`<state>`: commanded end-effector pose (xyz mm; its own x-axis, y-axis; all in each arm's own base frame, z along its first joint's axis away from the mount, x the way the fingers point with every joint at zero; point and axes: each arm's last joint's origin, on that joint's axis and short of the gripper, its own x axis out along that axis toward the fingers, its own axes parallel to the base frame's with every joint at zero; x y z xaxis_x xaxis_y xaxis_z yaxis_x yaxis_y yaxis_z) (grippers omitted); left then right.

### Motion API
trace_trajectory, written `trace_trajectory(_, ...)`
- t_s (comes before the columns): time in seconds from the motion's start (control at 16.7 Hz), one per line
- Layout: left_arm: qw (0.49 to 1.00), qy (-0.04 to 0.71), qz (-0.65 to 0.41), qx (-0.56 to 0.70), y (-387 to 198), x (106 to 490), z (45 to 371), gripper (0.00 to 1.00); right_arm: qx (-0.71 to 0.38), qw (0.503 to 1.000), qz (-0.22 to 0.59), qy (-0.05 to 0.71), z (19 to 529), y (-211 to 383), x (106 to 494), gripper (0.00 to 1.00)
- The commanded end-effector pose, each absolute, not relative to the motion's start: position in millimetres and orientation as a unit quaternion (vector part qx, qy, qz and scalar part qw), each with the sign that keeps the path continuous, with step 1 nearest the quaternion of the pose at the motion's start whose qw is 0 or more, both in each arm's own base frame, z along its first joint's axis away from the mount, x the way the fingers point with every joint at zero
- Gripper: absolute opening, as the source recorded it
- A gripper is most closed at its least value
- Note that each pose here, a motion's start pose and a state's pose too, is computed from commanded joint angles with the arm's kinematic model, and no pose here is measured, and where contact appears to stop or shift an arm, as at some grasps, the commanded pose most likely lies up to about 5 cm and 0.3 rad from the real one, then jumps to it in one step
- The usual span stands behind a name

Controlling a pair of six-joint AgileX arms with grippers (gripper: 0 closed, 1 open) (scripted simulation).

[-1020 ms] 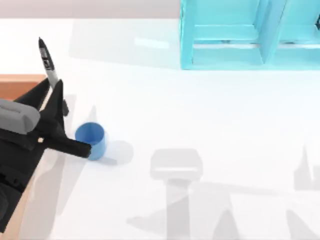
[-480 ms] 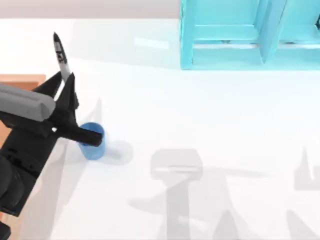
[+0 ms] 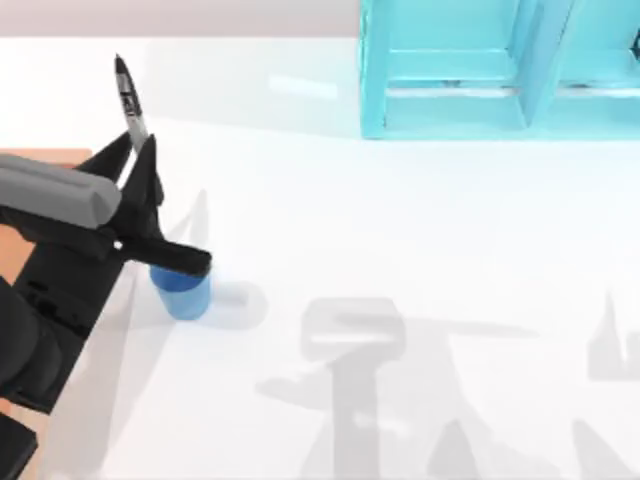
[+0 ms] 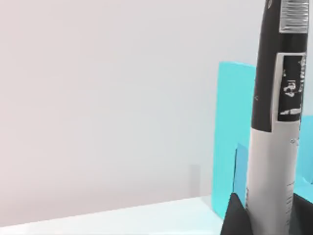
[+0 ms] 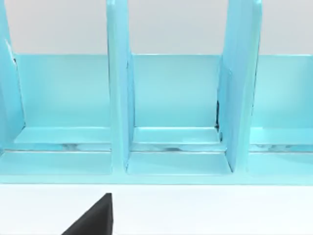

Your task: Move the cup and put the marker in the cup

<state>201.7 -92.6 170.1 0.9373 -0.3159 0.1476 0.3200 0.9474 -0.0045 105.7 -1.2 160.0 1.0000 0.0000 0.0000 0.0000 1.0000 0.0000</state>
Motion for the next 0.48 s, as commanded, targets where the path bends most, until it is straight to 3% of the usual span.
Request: trace_trajectory(0.48, 0.984, -0.073, -0.162, -0.014, -92.6, 201.7, 170.1, 0.6, 0.0, 1.0, 0.0, 0.0, 160.0, -1.2, 105.7, 1.0)
